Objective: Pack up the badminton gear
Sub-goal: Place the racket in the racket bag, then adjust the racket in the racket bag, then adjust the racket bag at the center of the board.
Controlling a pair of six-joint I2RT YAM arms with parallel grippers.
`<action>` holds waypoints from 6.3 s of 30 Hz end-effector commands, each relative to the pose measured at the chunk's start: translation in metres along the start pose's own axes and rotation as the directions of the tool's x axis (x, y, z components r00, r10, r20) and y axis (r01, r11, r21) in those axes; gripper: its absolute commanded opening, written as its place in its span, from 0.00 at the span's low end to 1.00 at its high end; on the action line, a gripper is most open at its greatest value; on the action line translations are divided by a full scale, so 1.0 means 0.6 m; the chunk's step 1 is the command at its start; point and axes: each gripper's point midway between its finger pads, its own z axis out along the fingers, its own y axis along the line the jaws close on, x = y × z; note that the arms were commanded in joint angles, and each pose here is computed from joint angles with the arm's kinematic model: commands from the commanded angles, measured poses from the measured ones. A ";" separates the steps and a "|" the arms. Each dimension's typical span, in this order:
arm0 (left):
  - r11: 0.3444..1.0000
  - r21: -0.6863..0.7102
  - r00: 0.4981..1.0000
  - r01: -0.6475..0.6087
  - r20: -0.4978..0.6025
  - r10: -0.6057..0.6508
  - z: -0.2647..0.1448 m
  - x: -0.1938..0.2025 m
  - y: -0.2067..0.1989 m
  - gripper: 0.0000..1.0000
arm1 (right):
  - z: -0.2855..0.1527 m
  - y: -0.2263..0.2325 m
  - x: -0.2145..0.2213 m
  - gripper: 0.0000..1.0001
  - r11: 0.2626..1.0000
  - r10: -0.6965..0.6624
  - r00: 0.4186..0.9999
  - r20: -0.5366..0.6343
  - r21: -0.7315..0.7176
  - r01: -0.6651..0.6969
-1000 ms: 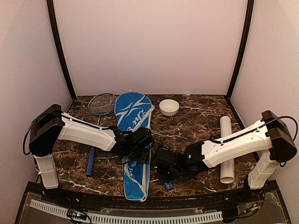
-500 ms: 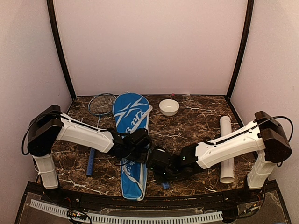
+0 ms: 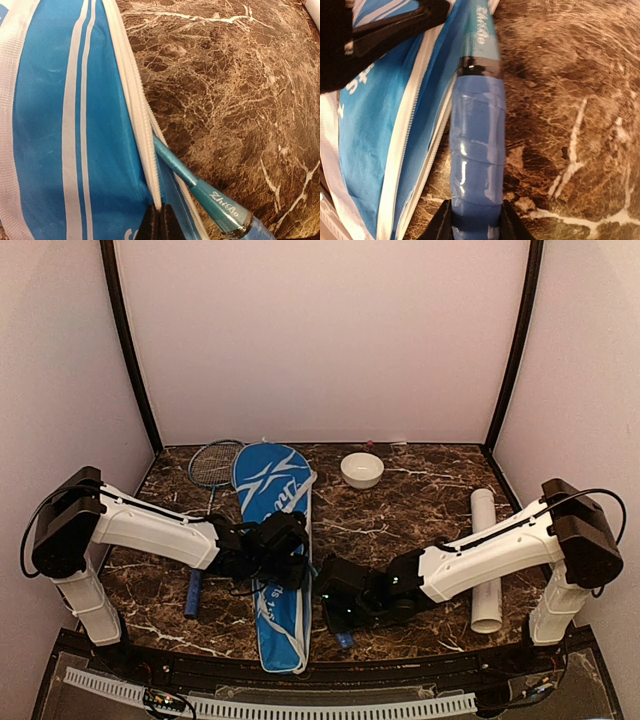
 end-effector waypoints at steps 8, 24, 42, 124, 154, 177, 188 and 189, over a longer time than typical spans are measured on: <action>0.998 0.050 1.000 0.028 -0.007 -0.028 -0.013 0.002 -0.007 0.00 | 0.000 0.033 -0.017 0.46 0.981 0.034 0.999 0.017 -0.190 -0.030; 0.987 0.154 0.998 0.055 0.035 -0.061 -0.048 -0.008 -0.002 0.00 | -0.003 0.012 0.019 0.55 0.961 0.017 0.996 -0.086 -0.275 -0.040; 0.977 0.200 0.997 0.073 0.017 -0.078 -0.049 -0.002 -0.006 0.00 | 0.019 0.054 0.008 0.11 0.934 0.039 0.994 -0.102 -0.349 -0.073; 0.909 0.387 0.977 0.155 0.075 -0.199 -0.119 -0.021 -0.023 0.00 | 0.020 0.157 -0.142 0.11 0.846 0.066 0.990 0.124 -0.533 0.010; 0.915 0.345 0.967 0.209 0.064 -0.245 -0.123 -0.014 0.024 0.00 | 0.058 0.035 -0.213 0.40 0.976 0.030 0.982 0.186 -0.216 0.011; 0.909 0.360 0.966 0.212 0.061 -0.249 -0.124 -0.017 0.019 0.00 | 0.144 0.008 -0.202 0.36 0.997 0.025 0.988 0.152 -0.082 -0.013; 0.909 0.355 0.965 0.219 0.059 -0.255 -0.123 -0.016 0.022 0.00 | 0.157 0.039 -0.199 0.00 0.990 0.019 0.988 0.151 -0.142 0.003; 0.910 0.352 0.965 0.219 0.061 -0.256 -0.125 -0.016 0.023 0.00 | 0.148 0.032 -0.204 0.00 0.992 0.019 0.986 0.165 -0.125 0.001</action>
